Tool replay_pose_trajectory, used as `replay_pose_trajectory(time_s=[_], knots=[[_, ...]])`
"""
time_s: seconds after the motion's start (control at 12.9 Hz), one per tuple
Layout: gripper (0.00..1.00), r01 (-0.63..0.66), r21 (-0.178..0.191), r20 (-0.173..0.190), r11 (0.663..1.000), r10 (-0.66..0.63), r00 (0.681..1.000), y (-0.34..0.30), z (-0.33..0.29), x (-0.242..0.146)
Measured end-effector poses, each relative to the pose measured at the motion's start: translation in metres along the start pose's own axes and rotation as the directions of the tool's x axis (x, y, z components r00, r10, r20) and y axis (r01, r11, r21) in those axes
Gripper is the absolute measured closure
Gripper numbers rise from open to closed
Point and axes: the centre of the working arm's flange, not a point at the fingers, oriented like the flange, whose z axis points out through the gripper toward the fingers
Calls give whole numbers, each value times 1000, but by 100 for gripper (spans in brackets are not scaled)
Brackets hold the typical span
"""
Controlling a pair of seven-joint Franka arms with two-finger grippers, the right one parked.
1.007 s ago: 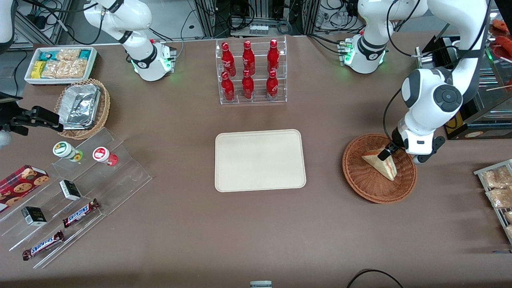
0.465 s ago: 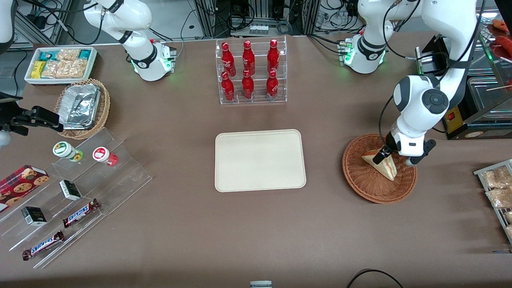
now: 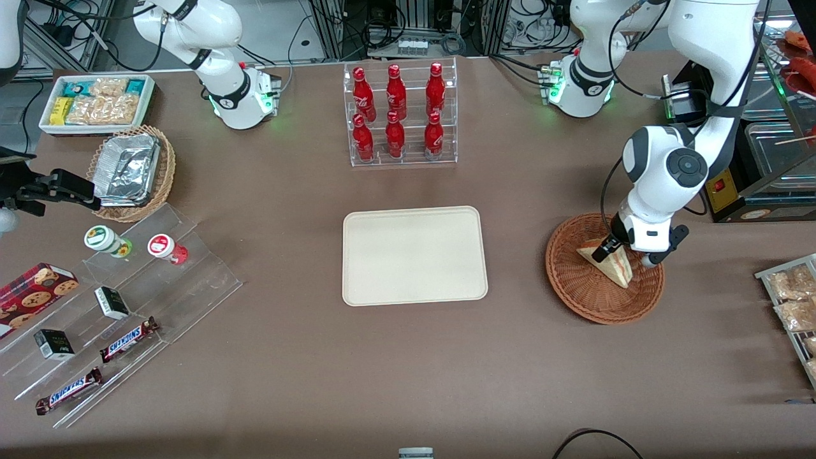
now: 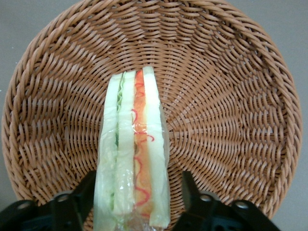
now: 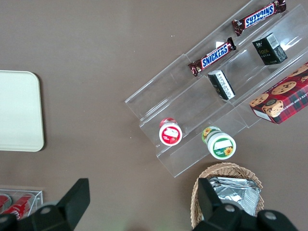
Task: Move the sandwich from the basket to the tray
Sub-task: 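Lift the sandwich and carry it over the cream tray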
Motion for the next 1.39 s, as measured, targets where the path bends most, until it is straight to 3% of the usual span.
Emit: replay_pose_trajectory(time_s=[0.15,0.23,0.46,0.7,0.85,1.01,1.39], knots=[[55,0,0,0,1000,0,1000,0,-2,0],[61,-3,3,2,1000,3,1000,0,-6,0],[70,-76,17,18,997,76,997,14,-36,-3],[83,-232,61,86,971,226,970,63,-82,-28],[84,-345,70,120,936,336,934,102,-111,-50],[84,-434,60,127,899,425,896,140,-120,-82],[84,-584,34,155,811,573,805,235,-90,-157]])
